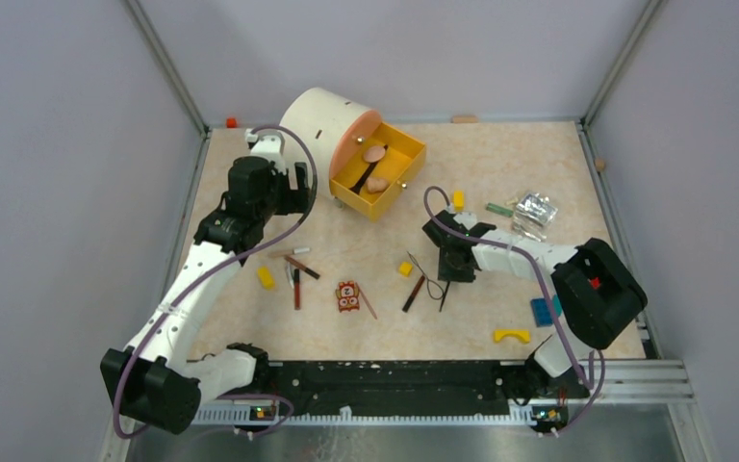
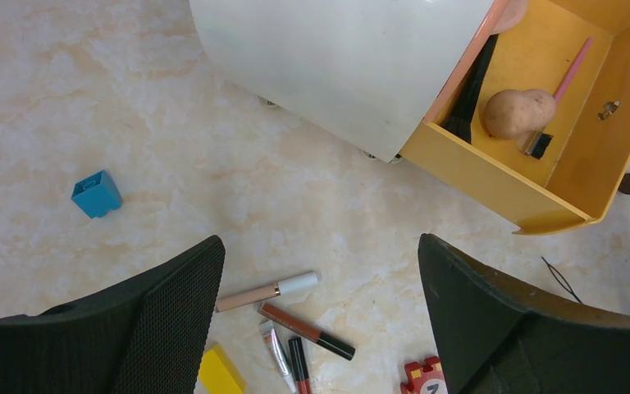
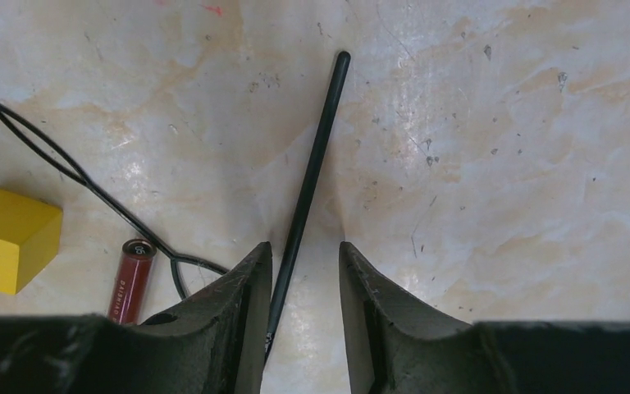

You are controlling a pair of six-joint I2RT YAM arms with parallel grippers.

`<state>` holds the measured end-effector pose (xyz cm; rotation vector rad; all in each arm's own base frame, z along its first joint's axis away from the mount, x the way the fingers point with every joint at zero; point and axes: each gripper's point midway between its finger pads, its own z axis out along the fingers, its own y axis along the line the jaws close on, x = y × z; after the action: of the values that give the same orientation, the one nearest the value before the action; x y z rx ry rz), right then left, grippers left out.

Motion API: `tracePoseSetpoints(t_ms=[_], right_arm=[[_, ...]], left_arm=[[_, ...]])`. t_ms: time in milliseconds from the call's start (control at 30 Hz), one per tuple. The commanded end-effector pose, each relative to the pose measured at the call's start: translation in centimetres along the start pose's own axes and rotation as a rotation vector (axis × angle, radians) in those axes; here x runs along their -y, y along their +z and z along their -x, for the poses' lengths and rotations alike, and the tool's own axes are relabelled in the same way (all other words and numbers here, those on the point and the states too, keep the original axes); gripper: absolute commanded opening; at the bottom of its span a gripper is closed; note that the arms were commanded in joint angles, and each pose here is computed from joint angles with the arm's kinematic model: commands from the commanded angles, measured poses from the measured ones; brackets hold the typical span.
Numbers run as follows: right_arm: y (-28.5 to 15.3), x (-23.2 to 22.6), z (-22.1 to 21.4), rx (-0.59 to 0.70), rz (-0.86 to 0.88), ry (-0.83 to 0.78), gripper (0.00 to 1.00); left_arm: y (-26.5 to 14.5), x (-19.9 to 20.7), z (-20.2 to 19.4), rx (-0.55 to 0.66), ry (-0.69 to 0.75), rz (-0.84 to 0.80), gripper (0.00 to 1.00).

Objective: Organize the makeup
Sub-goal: Pick up the makeup brush from the center of the board.

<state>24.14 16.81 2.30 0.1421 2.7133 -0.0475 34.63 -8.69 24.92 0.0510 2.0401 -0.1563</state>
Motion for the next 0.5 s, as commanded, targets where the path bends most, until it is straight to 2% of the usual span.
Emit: tracePoseSetpoints(t_ms=[0,200,467], right_arm=[[0.8,-1.0,0.4,0.018,0.013,0.013,0.34],[1.7,-1.0,-0.1,0.008,0.007,0.026,0.28],[1.1,0.3,1.0,0.056,-0.013,0.047,0.05]], left_arm=[[-0.3,0.0,1.1,0.053,-0.003,-0.011,0.93],[-0.3,-0.1,1.1,0.053,0.0,-0.003,0.93],[-0.1,-0.2,1.0,0.049,0.001,0.0,0.93]])
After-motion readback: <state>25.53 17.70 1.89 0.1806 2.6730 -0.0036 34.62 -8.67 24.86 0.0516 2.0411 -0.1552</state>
